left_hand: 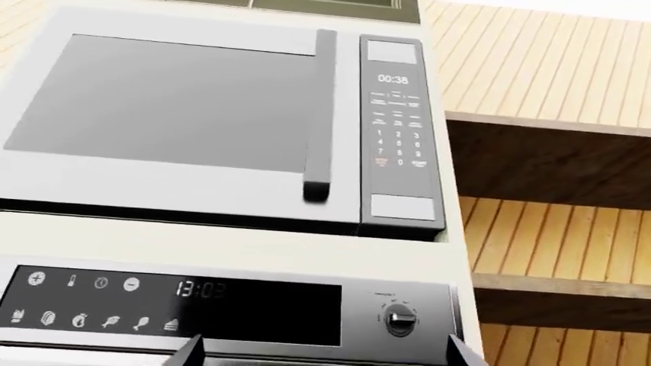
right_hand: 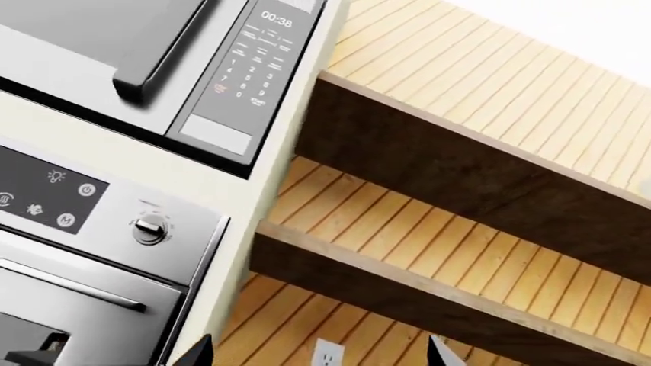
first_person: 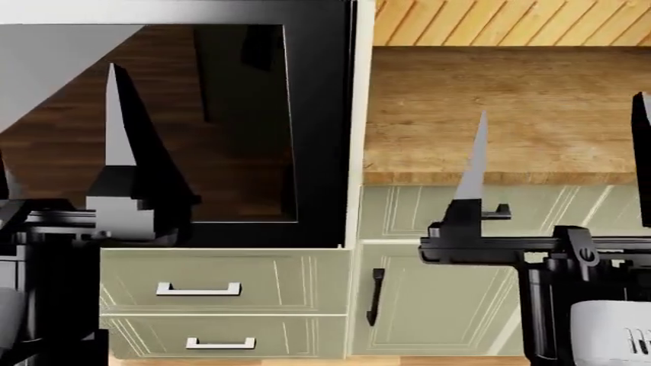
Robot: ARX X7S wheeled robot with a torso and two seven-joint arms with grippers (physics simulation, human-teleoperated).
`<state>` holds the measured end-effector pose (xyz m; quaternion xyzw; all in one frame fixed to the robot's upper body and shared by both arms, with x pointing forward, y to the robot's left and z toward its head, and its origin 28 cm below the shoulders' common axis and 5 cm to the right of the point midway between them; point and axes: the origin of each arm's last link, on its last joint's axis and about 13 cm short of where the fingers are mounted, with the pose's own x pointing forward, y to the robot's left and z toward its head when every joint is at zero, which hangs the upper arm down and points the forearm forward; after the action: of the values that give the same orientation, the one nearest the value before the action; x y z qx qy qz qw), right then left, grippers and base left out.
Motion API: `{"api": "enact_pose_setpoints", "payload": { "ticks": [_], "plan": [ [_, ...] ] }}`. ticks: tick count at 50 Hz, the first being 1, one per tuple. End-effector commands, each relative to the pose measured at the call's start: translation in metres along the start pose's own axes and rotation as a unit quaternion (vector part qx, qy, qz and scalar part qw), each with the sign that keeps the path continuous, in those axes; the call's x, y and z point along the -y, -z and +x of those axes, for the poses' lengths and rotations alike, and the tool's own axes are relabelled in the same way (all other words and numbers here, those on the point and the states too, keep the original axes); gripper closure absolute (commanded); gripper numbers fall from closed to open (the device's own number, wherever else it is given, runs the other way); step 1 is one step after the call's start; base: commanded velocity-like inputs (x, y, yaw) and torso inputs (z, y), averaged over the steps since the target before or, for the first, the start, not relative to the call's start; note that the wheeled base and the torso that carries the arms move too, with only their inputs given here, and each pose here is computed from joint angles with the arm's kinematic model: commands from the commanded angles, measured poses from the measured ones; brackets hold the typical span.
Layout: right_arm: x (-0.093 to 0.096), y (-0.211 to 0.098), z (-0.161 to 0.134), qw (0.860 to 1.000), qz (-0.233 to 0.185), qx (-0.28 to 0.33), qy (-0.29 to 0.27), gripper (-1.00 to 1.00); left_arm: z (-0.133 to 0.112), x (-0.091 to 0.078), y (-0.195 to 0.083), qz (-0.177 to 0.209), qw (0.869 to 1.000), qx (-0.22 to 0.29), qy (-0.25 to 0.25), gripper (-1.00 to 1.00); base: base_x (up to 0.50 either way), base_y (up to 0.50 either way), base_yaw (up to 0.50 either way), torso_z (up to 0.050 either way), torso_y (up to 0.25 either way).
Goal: Preheat the oven by turning the temperature knob.
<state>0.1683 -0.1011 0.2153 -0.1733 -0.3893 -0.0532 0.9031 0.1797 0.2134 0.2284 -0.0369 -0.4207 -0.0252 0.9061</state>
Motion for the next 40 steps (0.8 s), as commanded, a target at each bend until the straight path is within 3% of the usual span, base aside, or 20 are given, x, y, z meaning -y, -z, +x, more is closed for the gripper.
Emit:
{"api": "enact_pose_setpoints", "payload": {
  "ticks": [1,14,25,40],
  "plan": [
    [-0.0015,0.0036,-0.0002,1.000,-0.007,-0.018,-0.007,-1.00,-0.0001,-0.0001,0.0016,0.005,1.000,-0.008,0.002,-1.00,0.00,0.50,0.00,0.000,0.000],
    [-0.0016,0.0049,0.0005,1.000,-0.007,-0.025,-0.006,-1.00,-0.0008,-0.0006,0.0007,0.004,1.000,-0.008,0.003,-1.00,0.00,0.43,0.00,0.000,0.000],
    [-0.0015,0.0051,0.0000,1.000,-0.008,-0.021,-0.008,-1.00,-0.0010,0.0002,0.0020,0.005,1.000,-0.007,0.004,-1.00,0.00,0.06,0.00,0.000,0.000],
    [-0.0024,0.0049,-0.0006,1.000,-0.009,-0.020,-0.012,-1.00,-0.0009,-0.0005,0.0017,0.006,1.000,-0.007,0.004,-1.00,0.00,0.32,0.00,0.000,0.000]
  ]
}}
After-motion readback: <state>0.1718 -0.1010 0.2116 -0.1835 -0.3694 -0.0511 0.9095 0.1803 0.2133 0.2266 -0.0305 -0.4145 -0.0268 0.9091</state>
